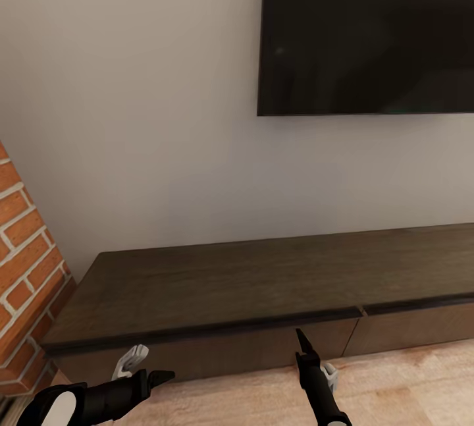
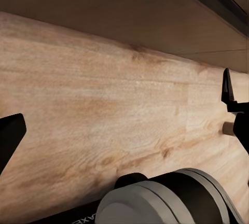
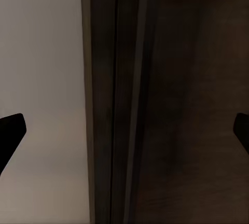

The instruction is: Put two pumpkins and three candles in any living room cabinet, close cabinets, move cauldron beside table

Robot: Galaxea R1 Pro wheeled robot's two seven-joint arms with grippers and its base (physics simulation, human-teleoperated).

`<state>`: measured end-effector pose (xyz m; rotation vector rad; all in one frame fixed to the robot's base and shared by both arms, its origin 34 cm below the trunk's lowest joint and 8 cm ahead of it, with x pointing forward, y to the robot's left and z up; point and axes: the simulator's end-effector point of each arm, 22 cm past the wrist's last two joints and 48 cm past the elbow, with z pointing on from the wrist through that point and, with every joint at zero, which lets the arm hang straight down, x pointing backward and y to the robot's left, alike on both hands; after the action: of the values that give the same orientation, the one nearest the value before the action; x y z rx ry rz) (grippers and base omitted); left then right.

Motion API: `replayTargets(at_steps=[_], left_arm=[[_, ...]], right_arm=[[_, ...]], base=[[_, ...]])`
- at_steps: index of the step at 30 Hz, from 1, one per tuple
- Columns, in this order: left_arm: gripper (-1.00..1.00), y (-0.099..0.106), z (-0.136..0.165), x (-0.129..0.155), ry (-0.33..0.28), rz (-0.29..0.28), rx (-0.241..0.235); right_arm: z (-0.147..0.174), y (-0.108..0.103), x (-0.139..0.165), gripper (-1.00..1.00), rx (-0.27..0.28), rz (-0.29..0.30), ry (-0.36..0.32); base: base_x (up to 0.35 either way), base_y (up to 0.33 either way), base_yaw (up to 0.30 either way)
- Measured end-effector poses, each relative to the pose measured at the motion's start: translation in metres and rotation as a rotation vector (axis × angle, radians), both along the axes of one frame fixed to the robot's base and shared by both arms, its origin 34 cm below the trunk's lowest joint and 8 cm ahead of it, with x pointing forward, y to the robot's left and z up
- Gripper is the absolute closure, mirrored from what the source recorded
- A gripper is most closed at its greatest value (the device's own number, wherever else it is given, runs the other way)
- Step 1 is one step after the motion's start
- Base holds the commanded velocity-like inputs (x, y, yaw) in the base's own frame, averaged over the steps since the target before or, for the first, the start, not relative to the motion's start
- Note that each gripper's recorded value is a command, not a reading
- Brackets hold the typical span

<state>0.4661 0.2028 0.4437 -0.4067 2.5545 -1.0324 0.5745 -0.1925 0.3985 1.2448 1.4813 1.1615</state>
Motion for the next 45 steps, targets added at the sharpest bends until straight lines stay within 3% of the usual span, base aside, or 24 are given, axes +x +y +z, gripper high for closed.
replayTargets(at_steps=[11,19,45], left_arm=[[-1.00,0.001,0.000,0.000,-0.001,0.001,0.000],[-1.00,0.001,-0.017,-0.004,-0.001,0.001,-0.001],[-1.00,-0.001,-0.017,-0.005,-0.001,0.000,-0.003]], right_arm=[[0.000,0.001,0.000,-1.00,0.001,0.000,0.001],[-0.018,0.001,-0.005,-1.00,0.001,0.000,0.001],[-0.019,0.000,-0.005,-1.00,0.002,-0.002,0.007]], base=[[0.083,0.000,0.000],[0.003,0.000,0.000],[0.058,0.000,0.000]])
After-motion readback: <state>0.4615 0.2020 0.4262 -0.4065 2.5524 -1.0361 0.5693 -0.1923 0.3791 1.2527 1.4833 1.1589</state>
